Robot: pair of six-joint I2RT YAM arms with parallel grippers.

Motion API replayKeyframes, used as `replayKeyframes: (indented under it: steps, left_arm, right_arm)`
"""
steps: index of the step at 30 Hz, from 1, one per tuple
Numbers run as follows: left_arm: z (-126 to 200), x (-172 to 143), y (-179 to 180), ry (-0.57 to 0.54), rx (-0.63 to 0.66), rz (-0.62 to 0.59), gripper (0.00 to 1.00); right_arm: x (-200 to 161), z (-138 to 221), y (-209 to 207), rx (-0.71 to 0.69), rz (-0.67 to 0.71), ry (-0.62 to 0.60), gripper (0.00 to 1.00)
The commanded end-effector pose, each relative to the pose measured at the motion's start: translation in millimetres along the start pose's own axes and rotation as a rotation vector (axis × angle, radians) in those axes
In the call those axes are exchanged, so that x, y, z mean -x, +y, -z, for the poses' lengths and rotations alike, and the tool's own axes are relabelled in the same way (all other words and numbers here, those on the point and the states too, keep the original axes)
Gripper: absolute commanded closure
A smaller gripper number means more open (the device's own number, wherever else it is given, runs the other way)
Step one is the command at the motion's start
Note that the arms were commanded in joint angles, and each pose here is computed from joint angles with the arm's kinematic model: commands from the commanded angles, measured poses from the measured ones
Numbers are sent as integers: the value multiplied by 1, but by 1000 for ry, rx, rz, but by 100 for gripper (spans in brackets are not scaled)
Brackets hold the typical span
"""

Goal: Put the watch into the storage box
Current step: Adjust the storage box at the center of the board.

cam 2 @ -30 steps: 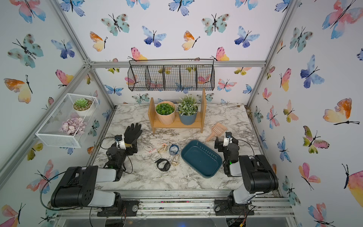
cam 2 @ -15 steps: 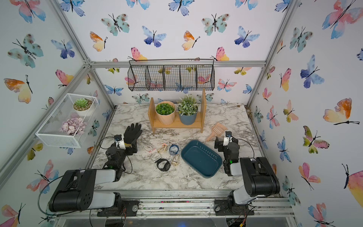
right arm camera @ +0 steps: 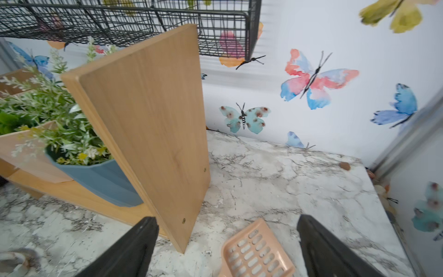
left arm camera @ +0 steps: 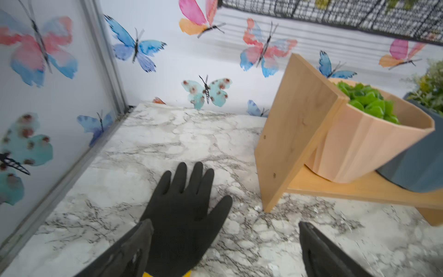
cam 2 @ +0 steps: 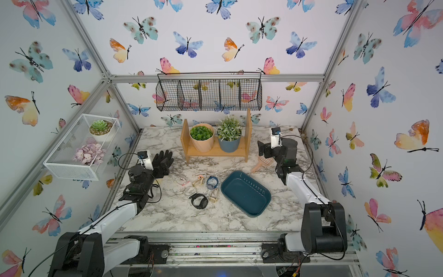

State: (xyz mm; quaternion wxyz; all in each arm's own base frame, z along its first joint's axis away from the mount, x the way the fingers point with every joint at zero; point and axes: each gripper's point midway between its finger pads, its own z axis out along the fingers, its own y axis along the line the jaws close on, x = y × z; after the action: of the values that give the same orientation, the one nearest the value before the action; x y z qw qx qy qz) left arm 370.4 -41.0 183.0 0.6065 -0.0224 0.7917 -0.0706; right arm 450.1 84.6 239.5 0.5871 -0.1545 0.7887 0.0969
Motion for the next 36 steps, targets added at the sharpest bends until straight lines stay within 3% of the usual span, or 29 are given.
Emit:
replayKeyframes:
  steps: [1, 6, 13, 18, 30, 36]
  left_arm:
    - [3, -23, -12, 103, -26, 11, 1]
    - [9, -29, -29, 111, -74, 17, 2]
    - [16, -32, -41, 114, -97, -4, 2]
    - [17, -36, -42, 122, -103, -3, 2]
    - [20, -36, -45, 112, -115, 0, 2]
    - [18, -40, -46, 123, -122, 2, 1]
  right_arm:
    - [-56, 0, 36, 200, -8, 276, 5]
    - [-80, -4, 63, 287, 20, 408, 10]
    - [-123, -8, 87, 301, 39, 529, 15]
    - [-144, -10, 101, 328, 56, 610, 25]
    - [-177, -1, 126, 338, 63, 685, 36]
    - [-186, 3, 126, 304, 38, 704, 48]
